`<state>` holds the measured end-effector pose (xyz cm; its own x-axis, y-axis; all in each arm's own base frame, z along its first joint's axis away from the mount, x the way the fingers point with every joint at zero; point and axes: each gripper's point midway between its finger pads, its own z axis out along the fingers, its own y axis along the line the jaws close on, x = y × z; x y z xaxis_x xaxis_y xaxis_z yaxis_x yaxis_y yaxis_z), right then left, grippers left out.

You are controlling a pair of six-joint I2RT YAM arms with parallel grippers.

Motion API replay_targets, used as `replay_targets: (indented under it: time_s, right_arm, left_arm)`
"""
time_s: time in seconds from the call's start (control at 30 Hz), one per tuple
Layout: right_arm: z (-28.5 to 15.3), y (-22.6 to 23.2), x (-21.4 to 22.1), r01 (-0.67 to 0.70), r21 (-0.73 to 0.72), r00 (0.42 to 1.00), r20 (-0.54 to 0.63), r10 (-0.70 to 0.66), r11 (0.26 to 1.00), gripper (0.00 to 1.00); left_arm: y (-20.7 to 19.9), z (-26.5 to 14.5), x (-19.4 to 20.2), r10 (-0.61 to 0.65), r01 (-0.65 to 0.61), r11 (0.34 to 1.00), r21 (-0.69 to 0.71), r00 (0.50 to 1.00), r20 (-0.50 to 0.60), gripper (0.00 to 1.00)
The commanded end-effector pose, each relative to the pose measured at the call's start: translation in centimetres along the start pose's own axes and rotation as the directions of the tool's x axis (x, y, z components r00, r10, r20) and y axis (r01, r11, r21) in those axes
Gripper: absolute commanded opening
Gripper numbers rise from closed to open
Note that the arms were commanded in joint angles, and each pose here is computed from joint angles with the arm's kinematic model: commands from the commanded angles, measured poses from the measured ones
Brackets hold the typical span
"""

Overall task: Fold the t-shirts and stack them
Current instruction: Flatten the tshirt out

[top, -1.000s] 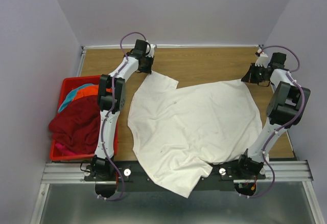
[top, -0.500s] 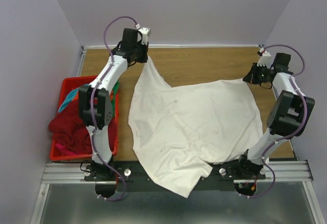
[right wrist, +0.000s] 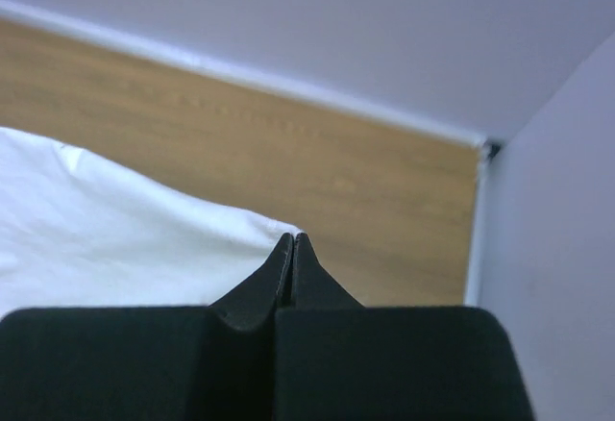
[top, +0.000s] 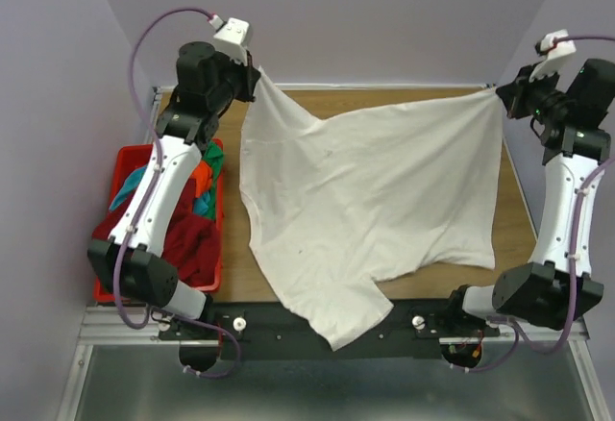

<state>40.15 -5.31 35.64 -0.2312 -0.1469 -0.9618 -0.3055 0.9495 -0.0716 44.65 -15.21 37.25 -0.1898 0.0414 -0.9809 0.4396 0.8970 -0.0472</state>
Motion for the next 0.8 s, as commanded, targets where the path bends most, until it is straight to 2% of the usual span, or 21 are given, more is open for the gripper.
replay_targets:
  time_s: [0.0, 0.07, 0.13, 0.2, 0.27, 0.3, 0.5, 0.6, 0.77]
  right_arm:
    - [-5.3, 1.7, -8.7, 0.055, 0.042, 0.985, 0.164, -0.061, 0.998, 0.01]
    - [-8.1, 2.7, -13.3, 0.101, 0.07, 0.96, 0.256, -0.116, 0.992, 0.0]
    - [-10.4, 3.6, -16.3, 0.112, 0.09, 0.938, 0.318, -0.135, 0.99, 0.01]
    - [-13.8, 5.0, -20.4, 0.155, 0.134, 0.893, 0.404, -0.197, 0.979, 0.0]
    - [-15.9, 5.6, -22.7, 0.16, 0.168, 0.864, 0.452, -0.22, 0.973, 0.0]
    - [-18.1, 6.6, -24.9, 0.183, 0.198, 0.826, 0.501, -0.26, 0.963, 0.0]
    - [-25.7, 8.2, -29.0, 0.18, 0.401, 0.701, 0.588, -0.403, 0.898, 0.0]
    - [-28.4, 8.6, -29.6, 0.151, 0.475, 0.665, 0.6, -0.445, 0.867, 0.0]
    - [-30.4, 7.5, -30.1, 0.105, 0.568, 0.647, 0.584, -0.489, 0.816, 0.01]
  left_arm:
    - [-1.3, -9.2, -13.7, 0.064, -0.052, 0.998, -0.042, 0.929, 0.364, 0.0]
    - [-2.0, -12.3, -16.9, 0.077, -0.063, 0.997, -0.046, 0.892, 0.445, 0.0]
    - [-3.3, -17.2, -21.1, 0.097, -0.088, 0.995, -0.044, 0.825, 0.556, 0.0]
    - [-4.5, -20.5, -23.6, 0.111, -0.116, 0.993, -0.033, 0.769, 0.629, 0.0]
    - [-6.1, -25.2, -26.5, 0.115, -0.147, 0.989, -0.019, 0.686, 0.718, 0.0]
    - [-7.0, -28.1, -27.9, 0.119, -0.168, 0.986, -0.014, 0.637, 0.762, 0.0]
    - [-10.1, -37.1, -31.0, 0.078, -0.218, 0.975, 0.03, 0.469, 0.88, 0.0]
    - [-11.2, -39.7, -31.5, 0.052, -0.238, 0.97, 0.054, 0.42, 0.906, 0.0]
    - [-12.0, -42.8, -32.3, 0.045, -0.257, 0.965, 0.051, 0.353, 0.934, 0.0]
